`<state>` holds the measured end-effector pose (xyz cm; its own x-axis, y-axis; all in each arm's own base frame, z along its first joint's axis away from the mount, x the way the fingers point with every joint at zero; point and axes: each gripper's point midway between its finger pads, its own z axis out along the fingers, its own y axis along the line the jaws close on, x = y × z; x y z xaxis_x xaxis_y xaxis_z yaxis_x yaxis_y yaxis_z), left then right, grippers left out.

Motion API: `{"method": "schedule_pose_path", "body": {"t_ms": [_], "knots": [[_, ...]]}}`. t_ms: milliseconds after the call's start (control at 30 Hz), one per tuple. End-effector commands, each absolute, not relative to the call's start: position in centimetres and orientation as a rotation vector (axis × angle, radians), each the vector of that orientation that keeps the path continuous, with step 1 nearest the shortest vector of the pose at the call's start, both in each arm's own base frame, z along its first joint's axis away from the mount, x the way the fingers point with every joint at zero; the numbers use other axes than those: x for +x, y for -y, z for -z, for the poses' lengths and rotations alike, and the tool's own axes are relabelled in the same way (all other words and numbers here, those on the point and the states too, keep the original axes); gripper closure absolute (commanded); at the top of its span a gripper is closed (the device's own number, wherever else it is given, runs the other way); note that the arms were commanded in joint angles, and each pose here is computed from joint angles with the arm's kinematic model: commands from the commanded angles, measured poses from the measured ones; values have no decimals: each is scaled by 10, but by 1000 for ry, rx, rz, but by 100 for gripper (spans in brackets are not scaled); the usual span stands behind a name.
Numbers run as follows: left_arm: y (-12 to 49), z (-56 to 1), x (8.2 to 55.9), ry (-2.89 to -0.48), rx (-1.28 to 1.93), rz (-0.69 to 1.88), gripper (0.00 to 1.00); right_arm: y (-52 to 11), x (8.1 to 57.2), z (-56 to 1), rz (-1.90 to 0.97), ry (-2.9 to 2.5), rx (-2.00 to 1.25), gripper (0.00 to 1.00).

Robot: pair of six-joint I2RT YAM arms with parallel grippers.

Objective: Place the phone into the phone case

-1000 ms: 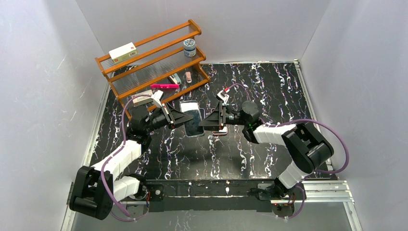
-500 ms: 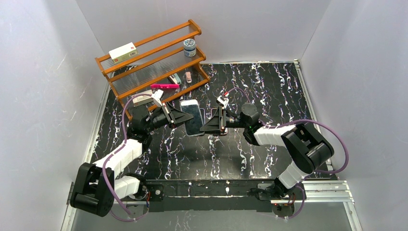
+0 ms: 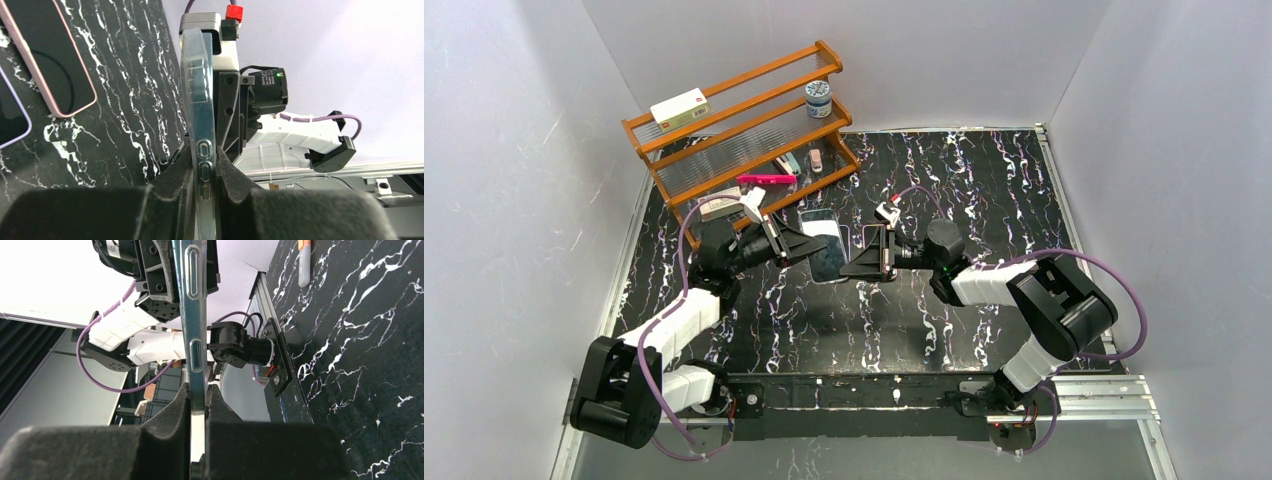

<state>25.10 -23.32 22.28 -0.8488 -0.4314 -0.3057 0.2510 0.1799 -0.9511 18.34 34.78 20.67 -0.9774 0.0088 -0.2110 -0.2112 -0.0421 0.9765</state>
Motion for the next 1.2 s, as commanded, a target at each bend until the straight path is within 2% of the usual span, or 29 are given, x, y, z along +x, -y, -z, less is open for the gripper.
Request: {"method": "schedule_pose_path", "body": {"t_ms": [0, 133, 267, 333, 467, 567, 667, 800, 1000, 1167], "knots": [[230, -201, 256, -1999, -52, 1545, 100, -347, 186, -218, -2179, -2024, -147, 99], [222, -185, 256, -2072, -11, 1415, 100, -347, 190, -213, -2157, -2052, -85, 99], [225, -196, 252, -2053, 22, 1460, 100, -349, 192, -213, -2116, -2050, -128, 96], [228, -205, 249, -2028, 26, 1509, 100, -348, 192, -213, -2088, -2044, -159, 85], [232, -217, 243, -1995, 56, 1574, 100, -346, 193, -217, -2025, -2015, -235, 57], [235, -221, 237, -1983, 96, 1631, 100, -343, 198, -216, -1946, -2026, -249, 42], [239, -229, 230, -1961, 145, 1673, 100, -335, 204, -223, -1878, -1999, -260, 38], [246, -236, 218, -1937, 222, 1718, 100, -323, 213, -231, -1802, -1964, -291, 24], [258, -243, 198, -1920, 330, 1787, 100, -315, 210, -253, -1807, -1875, -438, 22], [264, -244, 188, -1916, 377, 1817, 100, -314, 207, -266, -1844, -1821, -510, 25]]}}
